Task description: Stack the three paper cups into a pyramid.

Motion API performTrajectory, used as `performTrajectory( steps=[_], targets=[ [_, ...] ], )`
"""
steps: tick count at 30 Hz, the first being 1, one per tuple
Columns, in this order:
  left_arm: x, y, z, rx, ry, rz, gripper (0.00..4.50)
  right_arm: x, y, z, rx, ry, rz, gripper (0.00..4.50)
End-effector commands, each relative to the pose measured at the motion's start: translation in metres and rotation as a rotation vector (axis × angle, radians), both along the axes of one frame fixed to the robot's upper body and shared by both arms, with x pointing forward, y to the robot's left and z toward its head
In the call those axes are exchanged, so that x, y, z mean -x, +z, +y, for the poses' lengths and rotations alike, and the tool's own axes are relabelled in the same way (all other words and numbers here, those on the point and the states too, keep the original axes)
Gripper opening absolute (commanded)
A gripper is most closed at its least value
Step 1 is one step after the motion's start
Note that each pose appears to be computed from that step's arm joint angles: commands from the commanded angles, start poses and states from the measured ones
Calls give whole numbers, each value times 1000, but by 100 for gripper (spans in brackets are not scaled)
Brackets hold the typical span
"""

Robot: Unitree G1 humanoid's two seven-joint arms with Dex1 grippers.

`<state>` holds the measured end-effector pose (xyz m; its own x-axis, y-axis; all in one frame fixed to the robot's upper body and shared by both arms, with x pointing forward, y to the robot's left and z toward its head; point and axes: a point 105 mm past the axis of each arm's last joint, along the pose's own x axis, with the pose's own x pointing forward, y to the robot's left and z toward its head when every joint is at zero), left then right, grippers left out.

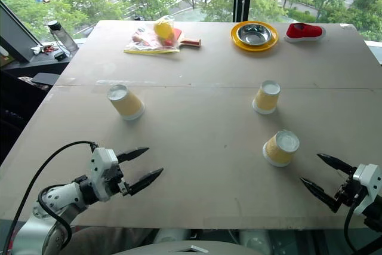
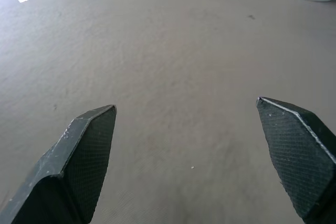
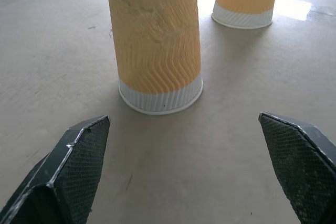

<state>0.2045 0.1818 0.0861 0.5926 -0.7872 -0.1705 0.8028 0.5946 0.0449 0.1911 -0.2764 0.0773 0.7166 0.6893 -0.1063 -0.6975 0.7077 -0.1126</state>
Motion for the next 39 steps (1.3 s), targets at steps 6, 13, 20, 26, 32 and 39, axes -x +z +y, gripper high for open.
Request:
performTrajectory(
  steps=[6, 13, 20, 26, 32, 39],
  targets=[
    [5, 63, -24, 80, -277, -135, 440, -19, 31, 32, -70, 85, -90, 450],
    [8, 102, -29, 9, -487, -169, 440, -34, 48, 50, -88, 135, -141, 450],
    [10, 113, -35, 8, -536, -181, 440, -39, 50, 55, -82, 169, -129, 450],
    [9, 110, -35, 18, -525, -172, 440, -39, 43, 54, -77, 163, -105, 450],
    [8, 112, -35, 39, -507, -185, 450, -41, 40, 54, -92, 157, -95, 320],
    [5, 110, -30, 38, -479, -189, 450, -42, 39, 59, -96, 180, -89, 179]
  ],
)
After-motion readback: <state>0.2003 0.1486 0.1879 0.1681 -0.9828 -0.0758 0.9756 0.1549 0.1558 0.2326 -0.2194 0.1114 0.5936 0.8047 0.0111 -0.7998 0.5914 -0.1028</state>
